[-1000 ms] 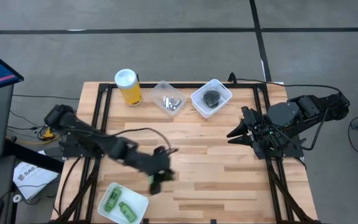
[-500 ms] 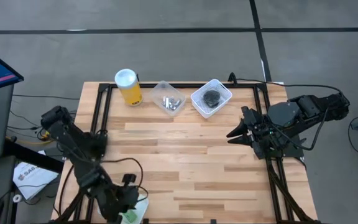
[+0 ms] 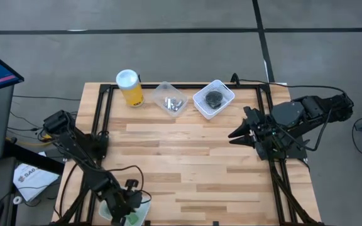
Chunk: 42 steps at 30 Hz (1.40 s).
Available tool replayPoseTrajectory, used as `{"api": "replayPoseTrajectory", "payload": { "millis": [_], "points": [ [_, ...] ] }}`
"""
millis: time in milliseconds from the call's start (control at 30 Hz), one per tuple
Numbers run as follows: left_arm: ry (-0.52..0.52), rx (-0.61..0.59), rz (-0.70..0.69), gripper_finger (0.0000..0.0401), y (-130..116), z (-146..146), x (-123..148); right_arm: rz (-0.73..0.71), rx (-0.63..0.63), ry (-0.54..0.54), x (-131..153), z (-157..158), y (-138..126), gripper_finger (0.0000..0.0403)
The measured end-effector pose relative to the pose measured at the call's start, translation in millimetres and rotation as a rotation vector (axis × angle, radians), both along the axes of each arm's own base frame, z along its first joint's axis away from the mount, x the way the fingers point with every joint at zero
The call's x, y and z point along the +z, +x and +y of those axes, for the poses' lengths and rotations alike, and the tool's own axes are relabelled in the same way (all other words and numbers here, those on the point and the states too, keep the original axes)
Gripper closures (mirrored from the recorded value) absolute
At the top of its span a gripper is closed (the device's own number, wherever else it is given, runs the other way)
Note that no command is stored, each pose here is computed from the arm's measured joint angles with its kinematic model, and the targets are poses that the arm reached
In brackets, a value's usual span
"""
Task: Pick & Place Travel size toiletries
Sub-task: Put the green shampoo into the bottom white bin, then return to Home Position
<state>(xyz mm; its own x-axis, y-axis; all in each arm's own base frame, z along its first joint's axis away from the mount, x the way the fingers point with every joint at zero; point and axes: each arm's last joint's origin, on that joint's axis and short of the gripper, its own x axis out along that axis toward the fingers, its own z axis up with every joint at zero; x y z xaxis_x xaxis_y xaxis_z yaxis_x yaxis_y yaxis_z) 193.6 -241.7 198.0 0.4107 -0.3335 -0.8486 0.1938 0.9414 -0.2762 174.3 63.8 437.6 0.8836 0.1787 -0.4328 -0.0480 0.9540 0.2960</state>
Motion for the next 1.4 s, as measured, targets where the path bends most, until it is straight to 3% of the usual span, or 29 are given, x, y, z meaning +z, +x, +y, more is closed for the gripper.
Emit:
{"api": "replayPoseTrajectory", "payload": {
  "millis": [300,600,767,933,1067,1233,1400],
  "points": [
    [0.013,-0.092,0.005,0.0303,-5.8,5.3,-18.3,0.004,-0.008,0.017,0.0,0.0,0.0,0.0310],
    [0.011,-0.111,-0.013,0.0230,-4.3,5.5,-17.2,0.003,-0.007,0.014,0.0,0.0,0.0,0.0310],
    [-0.061,-0.045,-0.048,0.0206,-0.3,15.9,2.2,-0.057,0.006,0.009,5.3,0.7,1.8,0.0310],
    [-0.206,0.038,-0.178,0.0219,-1.7,45.8,52.9,-0.208,0.039,-0.048,20.4,-3.5,-6.1,0.0310],
    [-0.384,0.219,-0.329,0.0238,-15.4,83.4,103.6,-0.370,0.032,-0.047,38.0,-10.1,-17.3,0.0310],
    [-0.662,0.457,-0.568,0.0254,-53.3,129.6,160.2,-0.577,0.006,0.043,61.8,-18.2,-37.6,0.0310],
    [-0.882,0.501,-0.801,0.0260,-96.8,170.5,198.8,-0.591,0.023,0.113,65.2,-19.9,-52.3,0.0310]
  ]
}}
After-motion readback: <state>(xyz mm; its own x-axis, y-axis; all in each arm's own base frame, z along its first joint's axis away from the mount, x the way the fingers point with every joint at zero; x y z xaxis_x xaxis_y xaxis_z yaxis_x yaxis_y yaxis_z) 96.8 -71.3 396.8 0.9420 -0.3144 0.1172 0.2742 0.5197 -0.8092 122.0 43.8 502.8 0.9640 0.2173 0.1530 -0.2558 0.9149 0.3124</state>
